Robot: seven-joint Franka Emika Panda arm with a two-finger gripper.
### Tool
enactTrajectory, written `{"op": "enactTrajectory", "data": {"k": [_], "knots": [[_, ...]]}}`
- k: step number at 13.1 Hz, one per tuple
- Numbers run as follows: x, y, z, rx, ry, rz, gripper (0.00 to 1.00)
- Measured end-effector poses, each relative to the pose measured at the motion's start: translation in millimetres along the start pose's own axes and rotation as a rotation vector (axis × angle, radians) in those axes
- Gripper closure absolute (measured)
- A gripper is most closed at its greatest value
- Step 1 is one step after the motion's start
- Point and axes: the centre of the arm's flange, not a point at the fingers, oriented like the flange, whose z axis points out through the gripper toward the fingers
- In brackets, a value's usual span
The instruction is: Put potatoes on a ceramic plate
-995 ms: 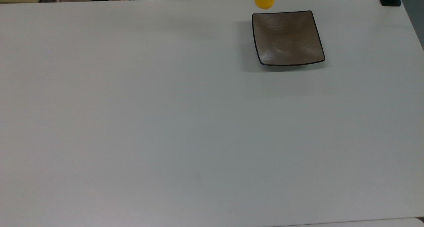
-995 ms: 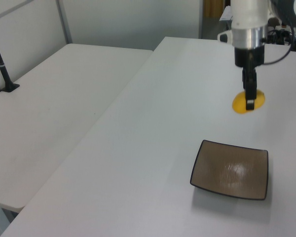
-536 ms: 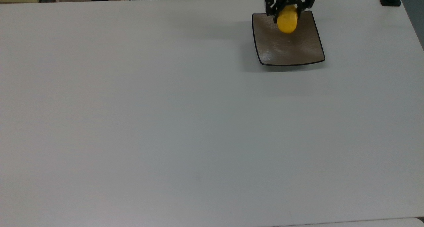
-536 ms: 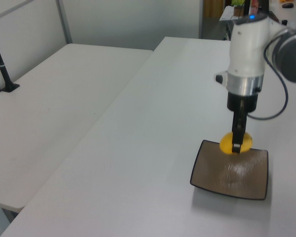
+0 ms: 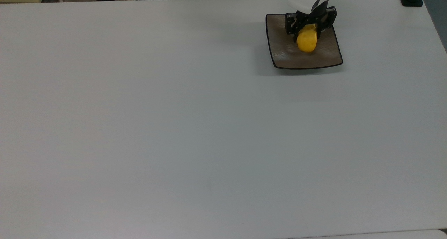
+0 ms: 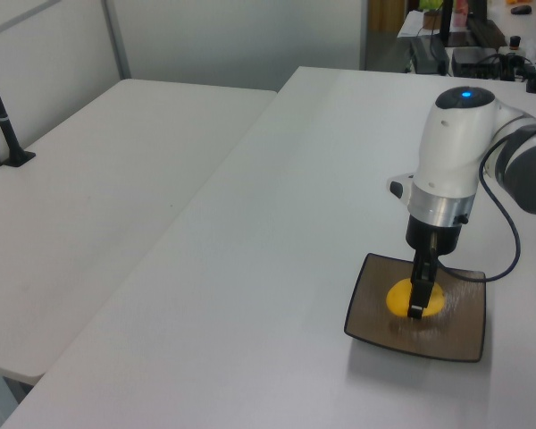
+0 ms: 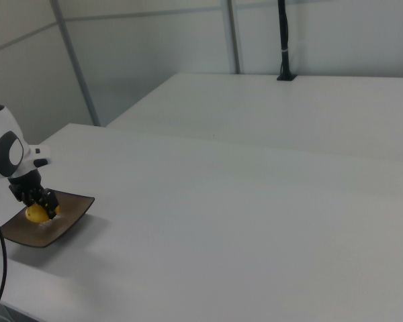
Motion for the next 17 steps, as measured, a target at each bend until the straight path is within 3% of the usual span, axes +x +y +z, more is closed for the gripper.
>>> {"op": "enactTrajectory", "data": {"k": [6, 8, 10, 12, 17], "knots": [[0, 0, 6, -0.004, -0.007, 0.003, 0.26], [2, 0, 3, -0.001, -0.001, 0.005, 0.00], [7, 1, -6, 0.004, 0.013, 0.012, 0.00], [18, 13, -39, -0.016, -0.001, 0.040, 0.00], [47, 92, -190, -0.082, -0.020, 0.187, 0.00]]}}
